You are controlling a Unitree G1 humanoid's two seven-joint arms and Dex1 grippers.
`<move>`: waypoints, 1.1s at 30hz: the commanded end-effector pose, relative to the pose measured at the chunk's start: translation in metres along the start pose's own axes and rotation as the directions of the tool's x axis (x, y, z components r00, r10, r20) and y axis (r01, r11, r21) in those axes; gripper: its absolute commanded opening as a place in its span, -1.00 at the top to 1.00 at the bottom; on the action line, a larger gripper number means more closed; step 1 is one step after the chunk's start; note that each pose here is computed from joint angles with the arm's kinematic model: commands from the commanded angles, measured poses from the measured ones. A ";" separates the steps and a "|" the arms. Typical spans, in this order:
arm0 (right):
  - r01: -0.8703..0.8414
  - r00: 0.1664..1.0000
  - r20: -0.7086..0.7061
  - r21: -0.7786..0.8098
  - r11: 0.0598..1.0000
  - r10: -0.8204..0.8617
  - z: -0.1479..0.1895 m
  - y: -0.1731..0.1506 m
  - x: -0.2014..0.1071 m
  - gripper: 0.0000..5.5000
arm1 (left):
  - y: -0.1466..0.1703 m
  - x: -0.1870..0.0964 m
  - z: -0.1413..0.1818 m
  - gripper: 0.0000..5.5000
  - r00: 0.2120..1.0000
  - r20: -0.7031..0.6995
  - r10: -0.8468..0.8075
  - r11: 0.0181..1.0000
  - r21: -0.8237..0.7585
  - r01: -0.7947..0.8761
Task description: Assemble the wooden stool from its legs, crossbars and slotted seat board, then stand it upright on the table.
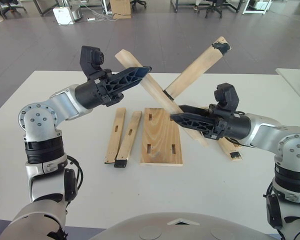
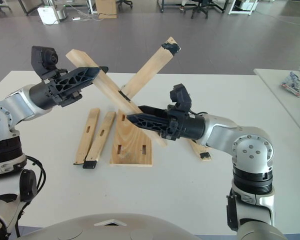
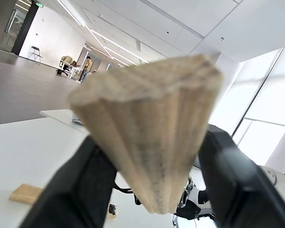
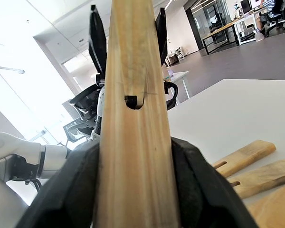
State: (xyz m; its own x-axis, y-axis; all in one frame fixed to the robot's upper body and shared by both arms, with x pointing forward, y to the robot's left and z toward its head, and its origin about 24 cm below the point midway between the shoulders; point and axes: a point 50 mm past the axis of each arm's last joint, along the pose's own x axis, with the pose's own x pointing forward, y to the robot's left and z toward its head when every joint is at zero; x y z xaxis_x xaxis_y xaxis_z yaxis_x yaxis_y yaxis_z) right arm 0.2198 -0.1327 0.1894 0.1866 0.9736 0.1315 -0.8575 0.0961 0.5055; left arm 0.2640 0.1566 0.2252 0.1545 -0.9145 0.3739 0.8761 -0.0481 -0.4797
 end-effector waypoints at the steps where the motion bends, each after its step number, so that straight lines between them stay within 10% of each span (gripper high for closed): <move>1: 0.025 0.998 0.053 0.008 1.000 -0.026 0.003 -0.002 0.000 0.24 | 0.001 0.001 0.000 0.25 1.000 0.000 0.007 1.000 0.022 -0.007; 9: 0.207 0.962 0.176 0.038 0.978 -0.210 0.013 -0.026 -0.001 0.24 | 0.018 -0.005 0.014 0.25 0.986 0.127 0.106 0.993 0.043 -0.113; 15: 0.277 0.938 0.222 -0.014 0.961 -0.267 0.024 -0.030 -0.010 -0.15 | 0.033 -0.027 0.021 0.25 0.962 0.166 0.215 0.974 0.040 -0.224; 23: 0.505 0.833 0.339 -0.143 0.851 -0.437 0.065 -0.036 -0.067 -0.15 | 0.027 -0.066 0.043 0.25 0.940 -0.070 0.335 0.914 0.267 -0.305; 33: 0.526 0.825 0.356 -0.199 0.827 -0.439 0.077 -0.036 -0.077 -0.15 | 0.007 -0.057 0.021 0.25 0.947 -0.304 0.099 0.896 0.442 0.048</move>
State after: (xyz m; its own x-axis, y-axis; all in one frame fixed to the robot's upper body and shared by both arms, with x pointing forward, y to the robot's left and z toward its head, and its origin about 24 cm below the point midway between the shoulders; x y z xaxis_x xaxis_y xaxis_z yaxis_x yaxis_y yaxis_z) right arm 0.2722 -0.2246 0.2202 0.7025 0.6892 0.1778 -0.7012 0.6272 0.3391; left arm 0.2772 0.2159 0.2167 0.1502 -0.9839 0.0964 0.9848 0.1403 -0.1029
